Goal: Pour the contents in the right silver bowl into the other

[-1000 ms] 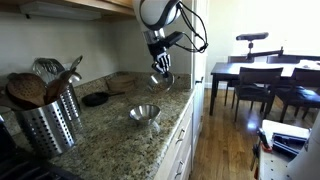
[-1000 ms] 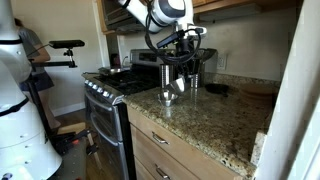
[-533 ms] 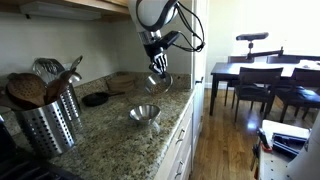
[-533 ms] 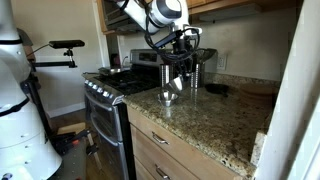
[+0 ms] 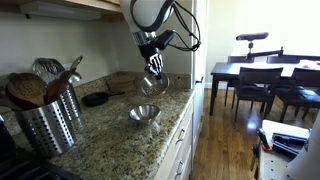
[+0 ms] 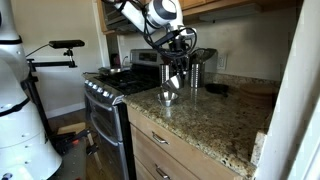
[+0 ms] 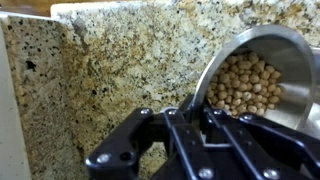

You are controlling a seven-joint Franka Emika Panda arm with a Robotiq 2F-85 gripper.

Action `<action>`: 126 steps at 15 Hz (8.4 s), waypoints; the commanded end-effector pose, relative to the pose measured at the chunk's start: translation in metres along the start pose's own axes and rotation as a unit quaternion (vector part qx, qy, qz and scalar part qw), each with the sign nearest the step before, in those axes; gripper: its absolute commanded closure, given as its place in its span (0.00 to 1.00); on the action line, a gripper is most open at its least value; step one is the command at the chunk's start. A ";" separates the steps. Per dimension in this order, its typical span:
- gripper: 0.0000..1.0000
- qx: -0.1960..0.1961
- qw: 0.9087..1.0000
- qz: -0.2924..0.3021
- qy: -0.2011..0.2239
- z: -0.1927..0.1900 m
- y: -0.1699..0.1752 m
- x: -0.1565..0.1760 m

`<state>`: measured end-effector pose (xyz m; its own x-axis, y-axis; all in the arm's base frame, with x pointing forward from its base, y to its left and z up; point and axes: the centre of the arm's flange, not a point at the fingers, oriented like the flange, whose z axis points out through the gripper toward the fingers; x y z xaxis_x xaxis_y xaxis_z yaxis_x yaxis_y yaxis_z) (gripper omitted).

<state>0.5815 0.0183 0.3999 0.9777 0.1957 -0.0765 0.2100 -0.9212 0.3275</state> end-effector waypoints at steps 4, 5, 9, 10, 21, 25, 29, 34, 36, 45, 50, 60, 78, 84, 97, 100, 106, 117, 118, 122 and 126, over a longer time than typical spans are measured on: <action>0.93 -0.056 0.998 0.021 0.004 -0.006 0.000 -0.005; 0.93 -0.060 0.998 0.024 0.004 -0.006 0.000 -0.003; 0.93 -0.068 0.997 0.025 0.004 -0.006 -0.004 0.004; 0.93 -0.068 0.997 0.022 0.004 -0.006 -0.006 0.006; 0.93 -0.067 0.998 -0.001 0.004 0.000 -0.034 0.017; 0.93 -0.082 0.997 0.001 0.009 0.002 -0.044 0.022; 0.94 -0.123 0.992 0.011 0.023 0.000 -0.054 0.024; 0.94 -0.147 0.988 0.014 0.035 -0.002 -0.065 0.028; 0.94 -0.158 0.986 0.020 0.041 -0.003 -0.068 0.028; 0.94 -0.190 0.979 0.039 0.067 -0.013 -0.077 0.021; 0.94 -0.191 0.978 0.038 0.072 -0.019 -0.086 0.017; 0.94 -0.197 0.977 0.053 0.067 -0.021 -0.086 0.003; 0.93 -0.201 0.976 0.040 0.066 -0.025 -0.100 -0.017; 0.93 -0.200 0.977 0.040 0.066 -0.026 -0.101 -0.017; 0.93 -0.190 0.979 0.028 0.068 -0.019 -0.104 -0.002; 0.93 -0.190 0.979 0.028 0.068 -0.019 -0.104 -0.002; 0.93 -0.190 0.979 0.028 0.068 -0.019 -0.104 -0.002; 0.93 -0.190 0.979 0.028 0.068 -0.019 -0.104 -0.002; 0.93 -0.190 0.979 0.028 0.068 -0.019 -0.104 -0.002; 0.94 -0.193 0.979 0.025 0.064 -0.016 -0.107 0.000; 0.94 -0.205 0.977 0.022 0.059 -0.014 -0.110 0.003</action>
<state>0.5587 0.1220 0.3739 0.9745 0.2179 0.0530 0.1305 -0.7433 0.6561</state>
